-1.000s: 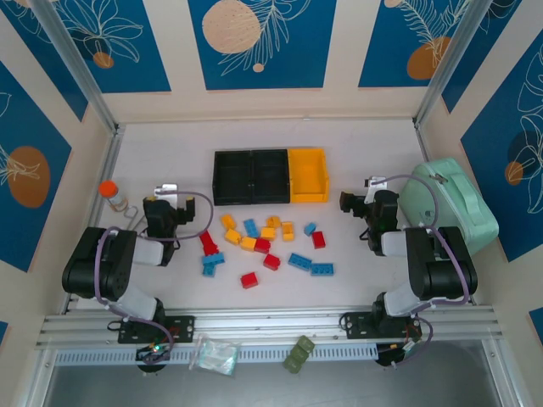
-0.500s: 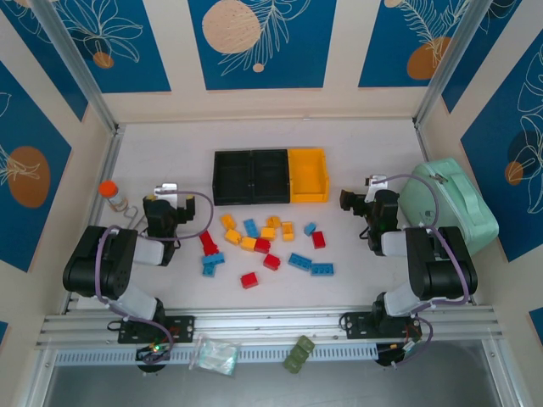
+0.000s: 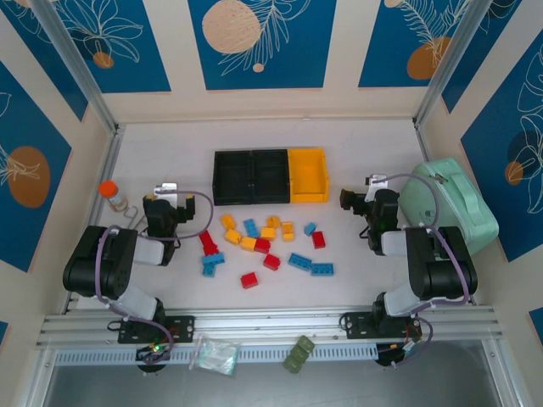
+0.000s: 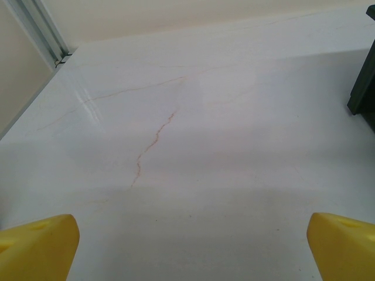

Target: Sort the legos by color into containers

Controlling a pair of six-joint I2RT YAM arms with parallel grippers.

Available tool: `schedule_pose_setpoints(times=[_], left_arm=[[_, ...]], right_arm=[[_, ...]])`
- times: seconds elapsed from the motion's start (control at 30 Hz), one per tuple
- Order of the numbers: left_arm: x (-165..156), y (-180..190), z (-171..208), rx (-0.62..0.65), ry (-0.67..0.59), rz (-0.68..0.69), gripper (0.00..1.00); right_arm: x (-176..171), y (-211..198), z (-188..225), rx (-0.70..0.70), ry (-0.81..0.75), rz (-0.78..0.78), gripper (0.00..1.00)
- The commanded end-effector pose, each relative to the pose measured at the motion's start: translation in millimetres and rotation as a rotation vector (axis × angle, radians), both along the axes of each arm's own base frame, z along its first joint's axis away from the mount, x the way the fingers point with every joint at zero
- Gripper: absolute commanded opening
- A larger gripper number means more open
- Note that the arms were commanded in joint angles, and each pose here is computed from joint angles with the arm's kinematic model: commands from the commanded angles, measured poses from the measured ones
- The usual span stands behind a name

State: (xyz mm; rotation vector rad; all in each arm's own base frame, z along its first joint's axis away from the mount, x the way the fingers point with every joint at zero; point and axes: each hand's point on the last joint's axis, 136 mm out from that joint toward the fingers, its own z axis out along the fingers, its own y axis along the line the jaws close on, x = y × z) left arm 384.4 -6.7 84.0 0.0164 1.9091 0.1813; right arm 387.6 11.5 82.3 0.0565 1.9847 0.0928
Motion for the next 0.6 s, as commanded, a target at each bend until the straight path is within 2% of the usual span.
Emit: schedule_pose_setpoints(times=[0.0,0.13,0.23,0.3,0.43,0.57], left_arm=[[8.1,-4.8,12.2,0.012,-0.043,-0.013,0.99],[8.8,-4.4,11.6,0.006,-0.037,-0.014,0.99],[7.3,5.7,16.6,-0.007,-0.033,0.046,0.99],[8.5,-2.0,21.9,-0.002,-0.038,-0.010,0.99],[10.9,7.7,40.4,0.006,0.010,0.053,0.99],[15.1,14.7,74.4,-0.040,0.007,0.118,0.99]], right_arm=[[9.4,3.4,11.8,0.011,-0.043,0.005,0.99],[8.9,3.4,11.2,0.011,-0.042,0.005,0.99],[9.1,-1.8,19.5,0.003,-0.046,-0.035,0.99],[8.2,1.0,29.9,0.000,-0.040,-0.014,0.99],[3.4,-1.8,52.4,0.002,-0.037,-0.038,0.99],[-1.5,4.4,77.2,0.110,-0.024,-0.026,0.99]])
